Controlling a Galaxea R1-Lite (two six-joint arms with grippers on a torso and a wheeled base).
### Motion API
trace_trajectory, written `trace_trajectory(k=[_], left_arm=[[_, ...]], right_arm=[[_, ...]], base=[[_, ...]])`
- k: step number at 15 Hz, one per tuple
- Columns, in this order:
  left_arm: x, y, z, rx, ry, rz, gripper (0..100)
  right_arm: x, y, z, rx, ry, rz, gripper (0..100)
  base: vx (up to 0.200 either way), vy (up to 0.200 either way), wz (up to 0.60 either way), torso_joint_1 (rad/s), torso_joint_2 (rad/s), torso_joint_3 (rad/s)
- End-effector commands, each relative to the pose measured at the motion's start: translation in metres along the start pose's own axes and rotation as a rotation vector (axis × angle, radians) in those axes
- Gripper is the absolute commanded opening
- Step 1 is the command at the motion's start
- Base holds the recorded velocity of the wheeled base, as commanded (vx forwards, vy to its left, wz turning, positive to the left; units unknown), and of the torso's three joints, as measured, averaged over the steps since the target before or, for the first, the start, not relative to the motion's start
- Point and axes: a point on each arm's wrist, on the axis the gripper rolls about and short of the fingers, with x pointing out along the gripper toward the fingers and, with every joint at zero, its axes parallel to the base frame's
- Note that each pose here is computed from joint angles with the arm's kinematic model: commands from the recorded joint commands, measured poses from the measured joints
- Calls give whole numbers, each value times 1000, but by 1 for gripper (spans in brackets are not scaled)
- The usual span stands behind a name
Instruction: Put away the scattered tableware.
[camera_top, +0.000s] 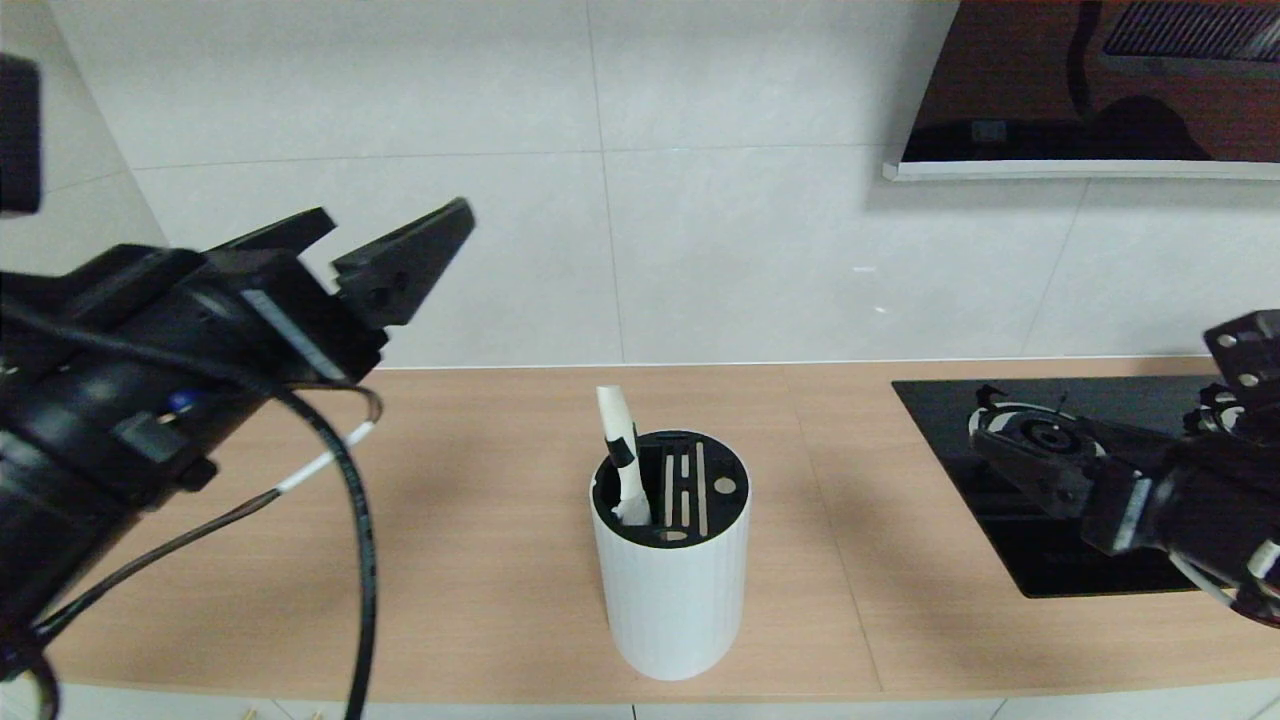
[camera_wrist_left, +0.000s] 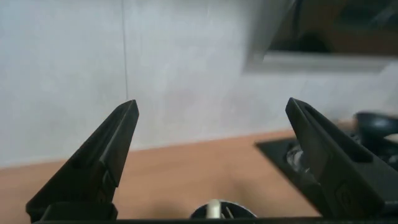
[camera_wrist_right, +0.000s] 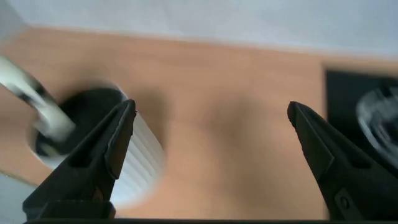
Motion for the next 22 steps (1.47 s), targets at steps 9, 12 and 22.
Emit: trace_trajectory(k=[9,12,22], left_arm=[[-231,51,14,115,8,265,100],[-259,45,1,153,-10,286,100],[-258,51,-75,238,122,471,100]], right_arm=[[-208,-35,-58,-116,-348,-300,100],[-214,-32,-60,-135,-376,-419,100],[-191,-35,-120,-142,-280,-413,100]], base=[[0,0,0,0,0,0],[0,0,0,0,0,0],[0,0,0,0,0,0]])
